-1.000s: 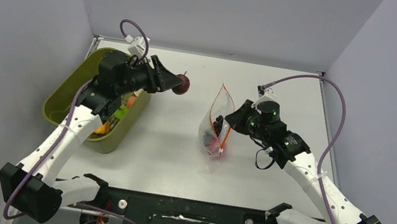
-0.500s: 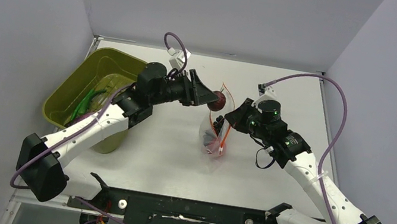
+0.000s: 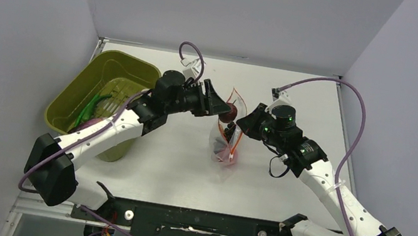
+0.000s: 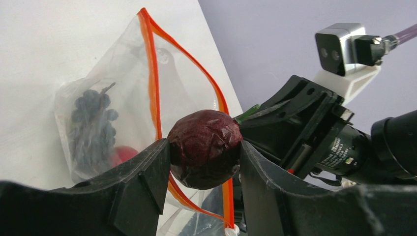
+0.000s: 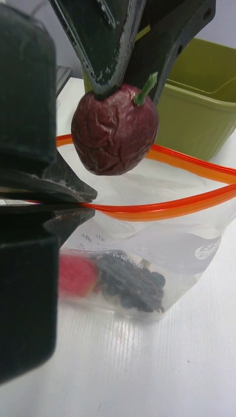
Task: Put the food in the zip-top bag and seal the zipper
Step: Place the fake vegetable in the zipper food storage bag.
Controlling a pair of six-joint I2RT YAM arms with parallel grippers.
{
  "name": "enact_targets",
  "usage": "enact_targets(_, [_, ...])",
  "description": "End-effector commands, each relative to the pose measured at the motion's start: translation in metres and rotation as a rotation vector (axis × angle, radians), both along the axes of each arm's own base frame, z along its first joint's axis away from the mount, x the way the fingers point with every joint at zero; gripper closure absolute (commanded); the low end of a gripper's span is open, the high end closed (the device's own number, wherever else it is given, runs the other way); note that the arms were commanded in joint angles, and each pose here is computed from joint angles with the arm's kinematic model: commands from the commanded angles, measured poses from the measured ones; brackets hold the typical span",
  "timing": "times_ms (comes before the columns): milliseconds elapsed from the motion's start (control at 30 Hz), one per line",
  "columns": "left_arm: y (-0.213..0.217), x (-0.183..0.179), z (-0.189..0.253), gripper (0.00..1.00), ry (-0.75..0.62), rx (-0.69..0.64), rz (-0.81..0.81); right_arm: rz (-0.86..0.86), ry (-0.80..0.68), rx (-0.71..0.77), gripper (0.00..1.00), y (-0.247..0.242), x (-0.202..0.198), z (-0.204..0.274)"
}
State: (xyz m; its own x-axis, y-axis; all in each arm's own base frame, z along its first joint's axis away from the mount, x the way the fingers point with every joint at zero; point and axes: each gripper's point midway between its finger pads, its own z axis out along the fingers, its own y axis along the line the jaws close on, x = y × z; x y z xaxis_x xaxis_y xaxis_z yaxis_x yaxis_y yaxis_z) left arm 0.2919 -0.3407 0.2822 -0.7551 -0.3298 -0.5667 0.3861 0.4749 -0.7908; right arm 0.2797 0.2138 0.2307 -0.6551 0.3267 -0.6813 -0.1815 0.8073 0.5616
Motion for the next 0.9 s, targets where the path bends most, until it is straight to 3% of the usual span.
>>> enact_targets(0, [0.001,0.003,0.000,0.65,-0.014,0.023,0.020,-0.021,-0.107,0.076,1.00,0.001,0.009,0.042])
enact_targets(333, [0.002,0.004,-0.010,0.61,0.010,0.116,0.034,-0.030,-0.124,0.091,1.00,0.000,0.009,0.048])
enact_targets(700, [0.001,-0.007,0.001,0.34,-0.010,0.096,-0.018,-0.022,-0.118,0.100,1.00,0.002,0.007,0.047])
enact_targets(867, [0.010,-0.007,0.010,0.30,-0.037,0.115,0.011,-0.019,-0.123,0.101,1.00,0.001,0.006,0.048])
